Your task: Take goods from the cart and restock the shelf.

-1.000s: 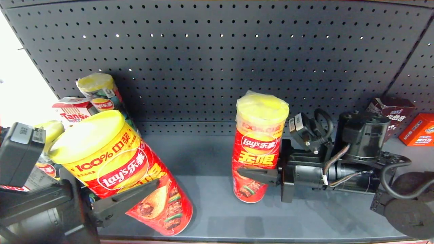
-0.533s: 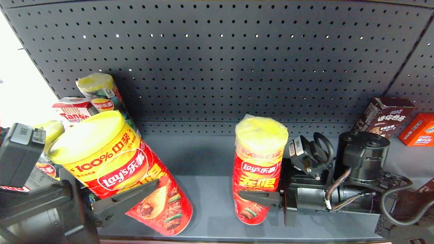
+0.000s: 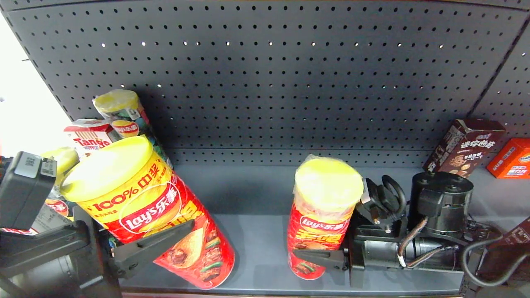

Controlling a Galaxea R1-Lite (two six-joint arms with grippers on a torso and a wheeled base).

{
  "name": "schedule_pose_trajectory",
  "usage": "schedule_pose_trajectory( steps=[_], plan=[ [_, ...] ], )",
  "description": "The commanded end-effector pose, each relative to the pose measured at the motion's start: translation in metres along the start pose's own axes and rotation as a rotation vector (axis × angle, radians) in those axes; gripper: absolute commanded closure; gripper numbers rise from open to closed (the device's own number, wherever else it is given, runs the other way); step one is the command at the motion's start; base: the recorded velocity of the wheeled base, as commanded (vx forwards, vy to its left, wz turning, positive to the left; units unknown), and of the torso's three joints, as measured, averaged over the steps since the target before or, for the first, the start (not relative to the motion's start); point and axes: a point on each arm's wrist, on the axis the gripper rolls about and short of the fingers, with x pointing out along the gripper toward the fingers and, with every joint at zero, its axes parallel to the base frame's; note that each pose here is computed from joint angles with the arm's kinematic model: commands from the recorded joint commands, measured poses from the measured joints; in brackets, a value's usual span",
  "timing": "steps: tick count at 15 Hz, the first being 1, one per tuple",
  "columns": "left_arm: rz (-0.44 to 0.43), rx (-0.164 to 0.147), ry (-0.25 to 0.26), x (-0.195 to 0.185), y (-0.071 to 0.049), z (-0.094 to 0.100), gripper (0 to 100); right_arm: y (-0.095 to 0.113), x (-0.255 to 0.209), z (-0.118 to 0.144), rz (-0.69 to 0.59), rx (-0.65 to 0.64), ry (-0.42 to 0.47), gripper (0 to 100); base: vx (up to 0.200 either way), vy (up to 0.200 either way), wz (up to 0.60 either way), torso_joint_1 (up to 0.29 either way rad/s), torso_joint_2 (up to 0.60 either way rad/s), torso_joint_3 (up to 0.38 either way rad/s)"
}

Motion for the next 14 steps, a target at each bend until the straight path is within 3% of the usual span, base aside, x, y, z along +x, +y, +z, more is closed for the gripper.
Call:
schedule_pose_trajectory(
  steps=[1,7,14],
  plan=[
    [0.000,-0.001,0.002,0.000,0.000,-0.001,100,0.000,0.000,0.000,0.001,-0.002,-0.002,0,0.000,0.000,0.00,0.000,0.00,0.000],
    [0.000,-0.001,0.004,0.000,0.000,-0.001,100,0.014,-0.028,0.014,-0.054,-0.025,-0.032,0,0.000,0.000,0.00,0.000,0.00,0.000],
    [0.000,-0.001,0.002,0.000,0.000,-0.001,100,0.040,-0.079,0.055,-0.206,-0.132,-0.166,0,0.000,0.000,0.00,0.000,0.00,0.000]
  ],
)
